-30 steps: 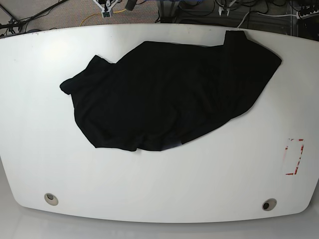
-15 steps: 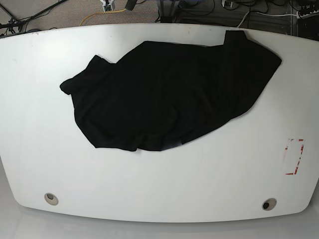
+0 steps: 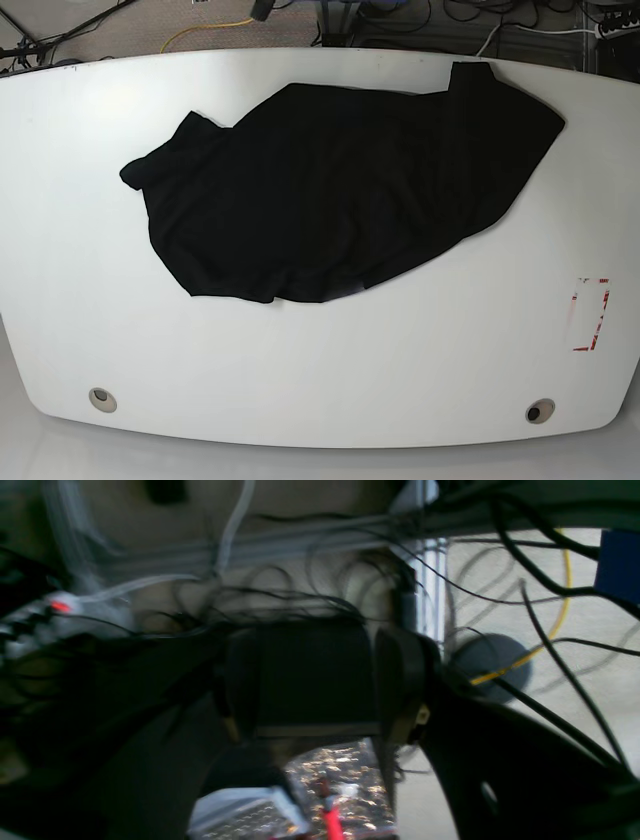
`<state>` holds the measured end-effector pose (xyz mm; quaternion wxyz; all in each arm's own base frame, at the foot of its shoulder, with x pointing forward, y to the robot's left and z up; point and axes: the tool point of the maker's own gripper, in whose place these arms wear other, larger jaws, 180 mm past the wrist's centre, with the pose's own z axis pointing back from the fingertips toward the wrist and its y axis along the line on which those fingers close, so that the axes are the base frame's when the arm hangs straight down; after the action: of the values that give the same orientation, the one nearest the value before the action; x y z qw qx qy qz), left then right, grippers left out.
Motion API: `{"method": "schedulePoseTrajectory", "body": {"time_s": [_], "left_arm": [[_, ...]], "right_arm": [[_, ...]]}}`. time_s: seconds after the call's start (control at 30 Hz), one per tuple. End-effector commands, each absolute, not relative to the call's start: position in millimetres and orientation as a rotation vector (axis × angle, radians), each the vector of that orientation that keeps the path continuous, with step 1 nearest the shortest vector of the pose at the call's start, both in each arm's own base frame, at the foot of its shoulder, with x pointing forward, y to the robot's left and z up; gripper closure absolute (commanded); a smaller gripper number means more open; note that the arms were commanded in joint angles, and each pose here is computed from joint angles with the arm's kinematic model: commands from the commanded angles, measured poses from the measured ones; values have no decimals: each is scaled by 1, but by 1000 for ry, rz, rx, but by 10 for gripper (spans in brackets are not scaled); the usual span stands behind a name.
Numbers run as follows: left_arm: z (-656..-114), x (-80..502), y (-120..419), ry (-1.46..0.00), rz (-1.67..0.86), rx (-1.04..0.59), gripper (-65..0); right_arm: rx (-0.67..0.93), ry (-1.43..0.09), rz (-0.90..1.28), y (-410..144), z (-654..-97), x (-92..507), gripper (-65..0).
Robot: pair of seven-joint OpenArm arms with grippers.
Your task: Fold the T-shirt properly
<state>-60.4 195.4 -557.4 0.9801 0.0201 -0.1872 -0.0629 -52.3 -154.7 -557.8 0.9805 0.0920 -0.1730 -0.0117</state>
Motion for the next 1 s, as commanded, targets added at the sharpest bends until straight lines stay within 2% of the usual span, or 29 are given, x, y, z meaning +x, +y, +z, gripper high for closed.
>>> {"method": "schedulePoseTrajectory", "body": {"time_s": [0.0, 0.2, 0.47, 0.77, 0.9, 0.97], "left_arm": [[-539, -67, 192, -403, -140, 33, -321], [-495, -54, 198, -495, -169, 51, -321], [-435, -27, 205, -627, -94, 13, -322], [-376, 9, 212, -760, -18, -46, -325], [-364, 23, 213, -808, -8, -44, -326], [-361, 26, 215, -817, -11, -37, -347]], "right_arm": [[158, -364, -41, -170, -540, -64, -165], [107, -464, -125, -183, -493, -57, -165], [96, -557, -110, -186, -434, -47, -165], [23, -739, -132, -199, -372, -1, -165], [-5, -823, -115, -209, -357, 25, -168], [-18, -876, -112, -214, -352, 42, -171]]}}
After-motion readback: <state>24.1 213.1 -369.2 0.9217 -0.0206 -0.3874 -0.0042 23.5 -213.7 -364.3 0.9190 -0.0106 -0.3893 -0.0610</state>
